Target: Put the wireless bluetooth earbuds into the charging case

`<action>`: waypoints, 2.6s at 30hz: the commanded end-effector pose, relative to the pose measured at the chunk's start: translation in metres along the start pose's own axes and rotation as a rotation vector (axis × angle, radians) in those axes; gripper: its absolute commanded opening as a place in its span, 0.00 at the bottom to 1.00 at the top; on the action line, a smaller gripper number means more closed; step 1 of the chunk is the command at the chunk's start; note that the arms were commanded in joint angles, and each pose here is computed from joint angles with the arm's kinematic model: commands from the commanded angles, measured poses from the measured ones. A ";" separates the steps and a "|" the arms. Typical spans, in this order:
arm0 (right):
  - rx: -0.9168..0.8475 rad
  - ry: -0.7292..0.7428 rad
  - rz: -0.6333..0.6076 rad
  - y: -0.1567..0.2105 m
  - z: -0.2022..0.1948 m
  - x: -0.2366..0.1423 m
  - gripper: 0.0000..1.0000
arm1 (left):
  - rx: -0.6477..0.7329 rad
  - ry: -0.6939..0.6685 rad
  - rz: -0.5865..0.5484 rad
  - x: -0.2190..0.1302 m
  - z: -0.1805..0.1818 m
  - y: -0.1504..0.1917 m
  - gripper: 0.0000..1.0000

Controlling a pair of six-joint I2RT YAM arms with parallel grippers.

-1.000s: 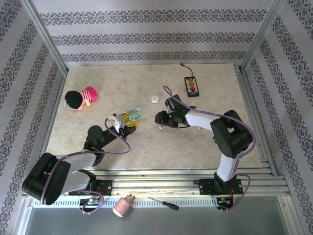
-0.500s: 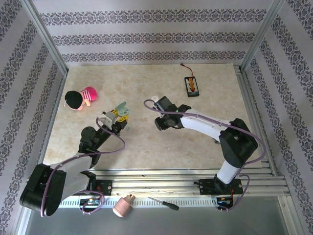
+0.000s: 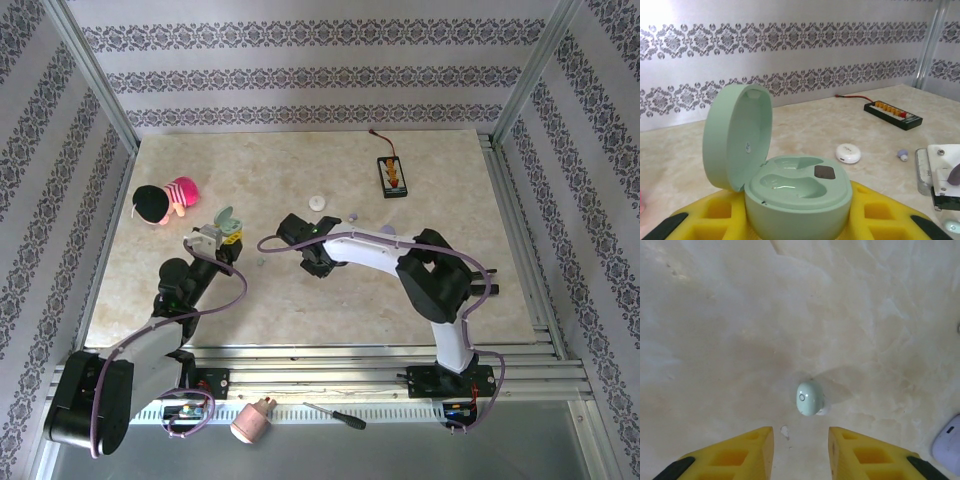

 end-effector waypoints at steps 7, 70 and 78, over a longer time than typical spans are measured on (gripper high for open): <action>-0.078 0.076 0.055 -0.008 0.000 0.007 0.31 | 0.009 -0.050 0.005 -0.002 0.008 -0.003 0.22; 0.370 -0.284 -0.081 -0.002 -0.050 -0.035 0.18 | 0.043 0.121 -0.015 0.001 -0.009 -0.006 0.22; 0.671 -0.705 -0.158 0.023 -0.074 -0.058 0.19 | 0.056 0.369 -0.066 0.007 -0.038 -0.013 0.22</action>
Point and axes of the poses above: each hand's point on the last joint's axis, 136 mm out from that joint toward the fingers, its own x axis out along the fingers, its own z axis along the line the jaws close on, y = z × x, the point moved 7 cm from there along -x, back along the fingers, and after that the axes turned 3 degrees about x, right-handed, at the moved point
